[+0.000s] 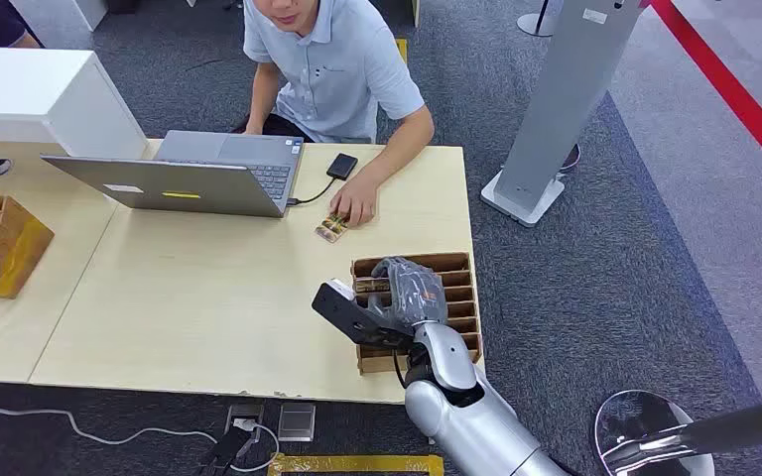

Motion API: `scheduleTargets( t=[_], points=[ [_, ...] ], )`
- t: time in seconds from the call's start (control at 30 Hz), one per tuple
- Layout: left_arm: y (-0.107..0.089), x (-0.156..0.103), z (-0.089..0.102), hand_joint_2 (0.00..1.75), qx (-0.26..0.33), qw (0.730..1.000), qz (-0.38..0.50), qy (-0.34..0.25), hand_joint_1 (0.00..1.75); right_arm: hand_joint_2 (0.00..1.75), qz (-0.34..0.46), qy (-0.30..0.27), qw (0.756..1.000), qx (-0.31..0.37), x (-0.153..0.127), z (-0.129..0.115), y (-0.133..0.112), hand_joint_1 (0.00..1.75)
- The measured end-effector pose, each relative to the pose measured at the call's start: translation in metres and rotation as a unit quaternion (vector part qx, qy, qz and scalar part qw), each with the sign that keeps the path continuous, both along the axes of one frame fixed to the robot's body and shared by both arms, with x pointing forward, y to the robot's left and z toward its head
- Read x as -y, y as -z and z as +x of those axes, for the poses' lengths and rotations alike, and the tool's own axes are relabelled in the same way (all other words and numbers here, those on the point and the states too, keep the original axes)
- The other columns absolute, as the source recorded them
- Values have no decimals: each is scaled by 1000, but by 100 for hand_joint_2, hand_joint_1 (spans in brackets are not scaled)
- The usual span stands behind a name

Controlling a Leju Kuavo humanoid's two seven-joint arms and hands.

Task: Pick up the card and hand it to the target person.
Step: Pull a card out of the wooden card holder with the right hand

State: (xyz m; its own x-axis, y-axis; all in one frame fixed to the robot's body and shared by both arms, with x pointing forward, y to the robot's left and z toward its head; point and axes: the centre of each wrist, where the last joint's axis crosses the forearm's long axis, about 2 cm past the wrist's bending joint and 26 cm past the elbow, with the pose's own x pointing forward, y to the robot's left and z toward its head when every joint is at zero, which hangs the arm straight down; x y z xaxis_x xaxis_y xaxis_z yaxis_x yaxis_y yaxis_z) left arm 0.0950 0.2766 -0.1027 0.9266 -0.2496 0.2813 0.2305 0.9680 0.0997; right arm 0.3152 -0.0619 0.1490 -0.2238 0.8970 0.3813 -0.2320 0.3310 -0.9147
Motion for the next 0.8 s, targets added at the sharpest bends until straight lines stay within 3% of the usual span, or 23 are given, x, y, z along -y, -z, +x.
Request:
scheduleTargets(
  t=[0.3,0.8],
  points=[
    [0,0,1,175,0,1000,2,5,0,175,-5,7,1000,-3,3,-2,5,81],
    [0,1,-1,175,1,1000,3,0,0,175,2,-3,1000,-2,3,-3,5,89]
  ],
)
